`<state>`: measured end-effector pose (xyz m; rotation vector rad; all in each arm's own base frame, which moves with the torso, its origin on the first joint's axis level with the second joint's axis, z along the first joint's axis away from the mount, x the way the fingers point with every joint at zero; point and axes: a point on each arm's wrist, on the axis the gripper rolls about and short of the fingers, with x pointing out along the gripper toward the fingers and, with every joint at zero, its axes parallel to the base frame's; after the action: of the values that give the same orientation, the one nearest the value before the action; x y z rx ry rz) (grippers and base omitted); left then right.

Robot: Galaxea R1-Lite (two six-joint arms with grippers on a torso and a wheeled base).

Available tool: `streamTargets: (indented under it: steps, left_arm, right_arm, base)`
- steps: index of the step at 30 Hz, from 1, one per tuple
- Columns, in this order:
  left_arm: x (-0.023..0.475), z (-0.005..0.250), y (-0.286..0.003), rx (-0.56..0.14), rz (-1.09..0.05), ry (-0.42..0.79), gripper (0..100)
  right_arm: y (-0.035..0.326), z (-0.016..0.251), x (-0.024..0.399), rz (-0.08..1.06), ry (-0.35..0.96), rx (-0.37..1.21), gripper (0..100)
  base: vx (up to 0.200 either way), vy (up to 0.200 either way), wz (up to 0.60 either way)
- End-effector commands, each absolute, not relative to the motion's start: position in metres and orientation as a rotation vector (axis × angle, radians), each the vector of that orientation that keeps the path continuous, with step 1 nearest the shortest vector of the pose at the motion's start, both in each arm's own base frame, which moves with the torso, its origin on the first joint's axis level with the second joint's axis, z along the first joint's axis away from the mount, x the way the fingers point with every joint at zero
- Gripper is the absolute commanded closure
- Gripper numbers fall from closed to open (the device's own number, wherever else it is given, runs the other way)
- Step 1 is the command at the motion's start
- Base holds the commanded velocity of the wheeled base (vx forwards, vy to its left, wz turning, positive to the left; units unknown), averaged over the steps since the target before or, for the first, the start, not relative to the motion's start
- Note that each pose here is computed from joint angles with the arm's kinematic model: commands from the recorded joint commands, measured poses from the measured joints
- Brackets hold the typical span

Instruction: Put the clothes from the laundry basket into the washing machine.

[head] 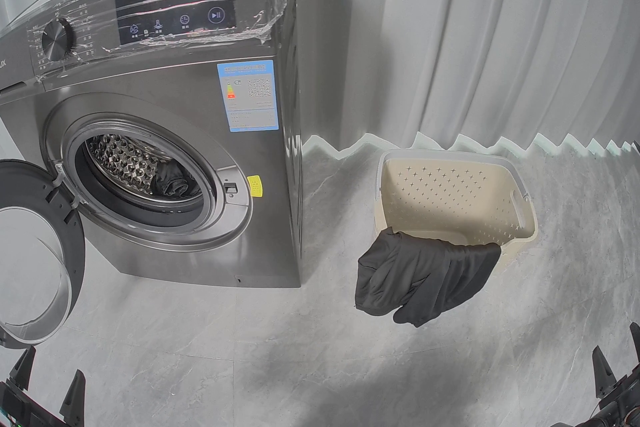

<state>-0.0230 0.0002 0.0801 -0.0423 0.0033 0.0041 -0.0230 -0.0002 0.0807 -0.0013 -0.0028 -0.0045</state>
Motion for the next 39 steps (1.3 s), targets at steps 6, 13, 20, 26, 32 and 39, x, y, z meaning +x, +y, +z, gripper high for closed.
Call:
streamTargets:
  steps: [6,13,20,26,32,39]
  left_arm:
    - [-0.0228,0.0753,0.0002,-0.043,0.005,0.006,0]
    - [-0.0229,0.0759,0.0002,-0.040,0.003,0.003,0]
    - [-0.0229,0.0757,0.0002,-0.041,0.005,0.005,0]
    - [-0.0228,0.0753,0.0002,-0.041,0.005,0.006,0]
    - [-0.0229,0.0757,0.0001,-0.040,0.003,0.005,0]
    - [-0.0229,0.0757,0.0001,-0.040,0.003,0.005,0]
  right_arm:
    - [-0.0002,0.0755,-0.0228,-0.005,0.000,-0.002,0]
    - [-0.0002,0.0755,-0.0228,-0.005,0.000,-0.002,0]
    - [-0.0001,0.0755,-0.0228,-0.006,0.000,-0.005,0]
    - [-0.0002,0.0755,-0.0228,-0.005,0.000,-0.003,0]
    - [-0.0002,0.0753,-0.0228,-0.009,0.002,0.005,0]
    - [-0.0002,0.0785,-0.0232,-0.011,-0.022,0.006,0]
  base:
    - [0.000,-0.200,0.00]
    - [0.000,0.000,0.00]
    - [0.000,0.000,0.00]
    - [0.000,-0.167,0.00]
    - [0.000,-0.033,0.00]
    - [0.000,0.000,0.00]
